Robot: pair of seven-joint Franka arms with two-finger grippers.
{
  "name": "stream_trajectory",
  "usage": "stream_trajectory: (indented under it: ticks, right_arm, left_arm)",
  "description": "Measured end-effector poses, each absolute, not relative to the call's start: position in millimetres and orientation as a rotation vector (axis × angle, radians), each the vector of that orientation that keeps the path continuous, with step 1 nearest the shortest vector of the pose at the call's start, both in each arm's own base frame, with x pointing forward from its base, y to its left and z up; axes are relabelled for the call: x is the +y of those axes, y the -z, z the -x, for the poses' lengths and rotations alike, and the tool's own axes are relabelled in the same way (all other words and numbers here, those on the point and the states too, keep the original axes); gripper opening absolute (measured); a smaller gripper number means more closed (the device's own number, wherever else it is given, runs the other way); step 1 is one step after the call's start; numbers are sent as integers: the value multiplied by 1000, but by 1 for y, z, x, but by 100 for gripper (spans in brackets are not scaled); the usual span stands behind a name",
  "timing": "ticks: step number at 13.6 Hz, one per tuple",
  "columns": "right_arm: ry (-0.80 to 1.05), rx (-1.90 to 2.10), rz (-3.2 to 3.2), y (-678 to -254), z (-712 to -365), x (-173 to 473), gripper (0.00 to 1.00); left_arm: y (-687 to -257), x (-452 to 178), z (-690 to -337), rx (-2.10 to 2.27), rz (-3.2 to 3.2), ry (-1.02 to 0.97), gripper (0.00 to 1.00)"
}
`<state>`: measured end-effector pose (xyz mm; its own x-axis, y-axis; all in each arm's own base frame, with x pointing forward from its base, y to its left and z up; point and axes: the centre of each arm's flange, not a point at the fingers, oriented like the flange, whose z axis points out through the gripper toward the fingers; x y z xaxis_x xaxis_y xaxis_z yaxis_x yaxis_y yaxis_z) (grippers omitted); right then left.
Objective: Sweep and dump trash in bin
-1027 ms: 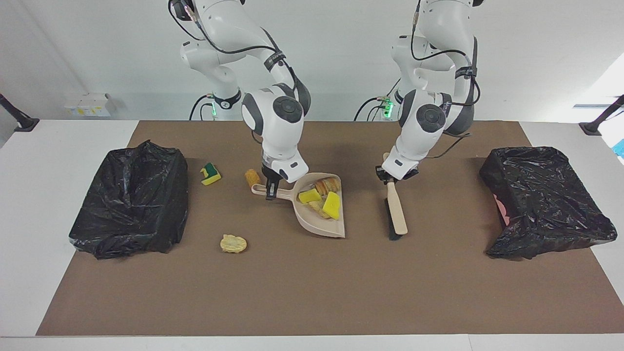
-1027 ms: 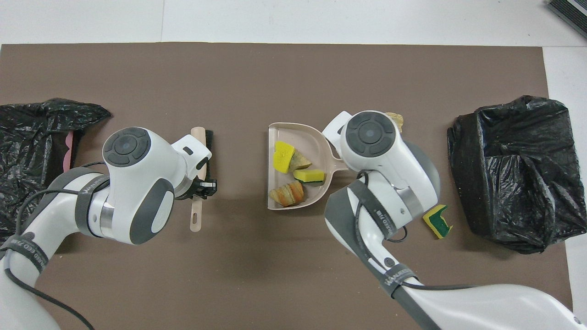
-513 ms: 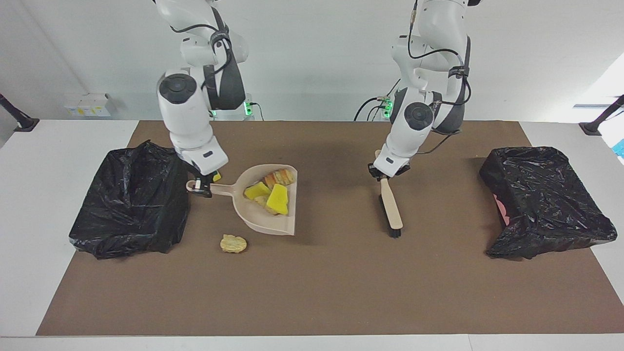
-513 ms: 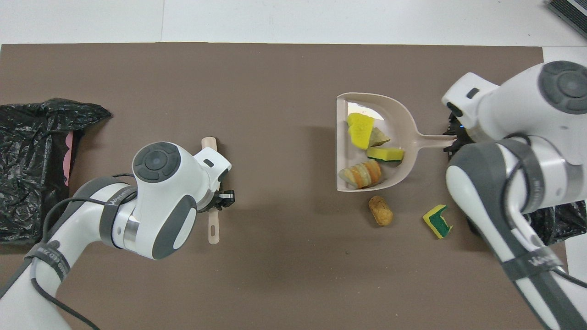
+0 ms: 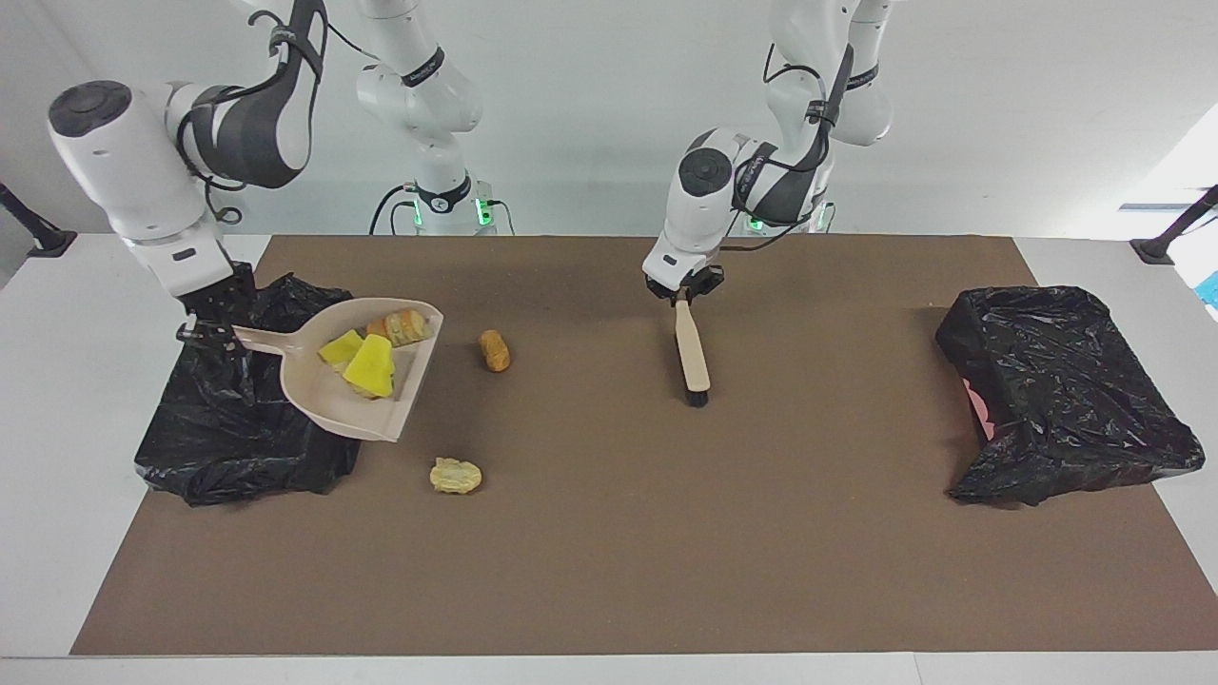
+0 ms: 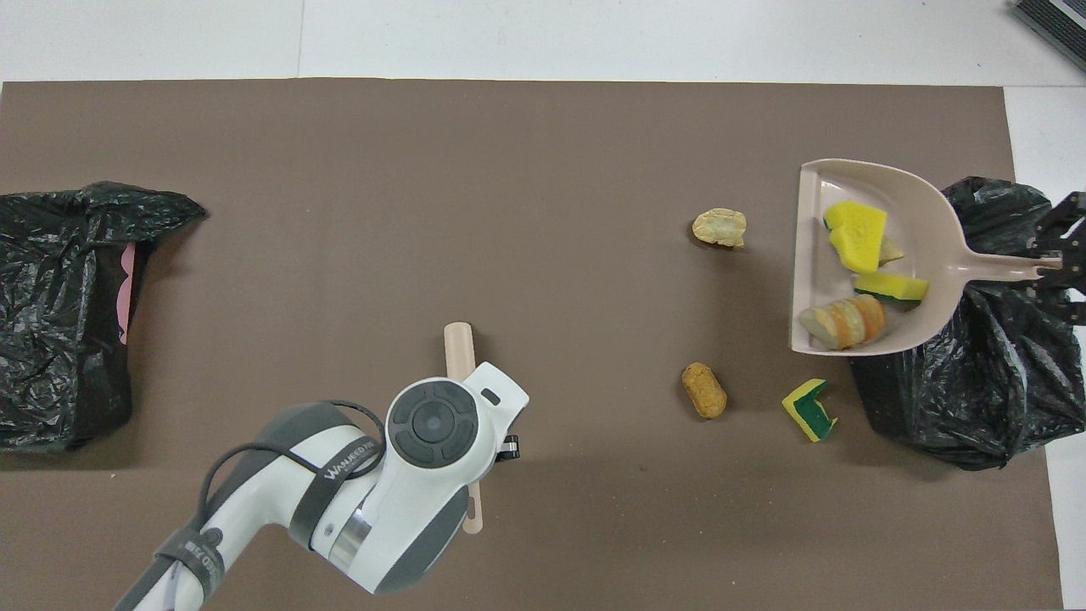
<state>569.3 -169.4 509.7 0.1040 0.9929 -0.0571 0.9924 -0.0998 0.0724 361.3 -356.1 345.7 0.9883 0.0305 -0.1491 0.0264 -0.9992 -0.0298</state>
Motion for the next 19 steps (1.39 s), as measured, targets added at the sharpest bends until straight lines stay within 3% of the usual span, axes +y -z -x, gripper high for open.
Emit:
stream_trajectory:
  ticks: [3, 6, 9, 13, 19]
  right_arm:
    - [-2, 2078, -2219, -515, -548, -231, 32]
    - [49, 2058, -2205, -521, -530, -267, 32]
    - [158, 2003, -2158, -529, -518, -294, 32]
    - [232, 1963, -2023, -528, -520, -307, 32]
    - [455, 1908, -1841, -506, -513, -270, 32]
  left_arm:
    - [-345, -380, -311, -77, 3122, -179, 26]
    - [-336, -387, -291, -83, 3142, -143, 26]
    - [-335, -381, -300, -114, 3157, -125, 53]
    - [-351, -353, -349, -212, 3190, -80, 100]
    - [-400, -256, -468, -232, 3234, 23, 100]
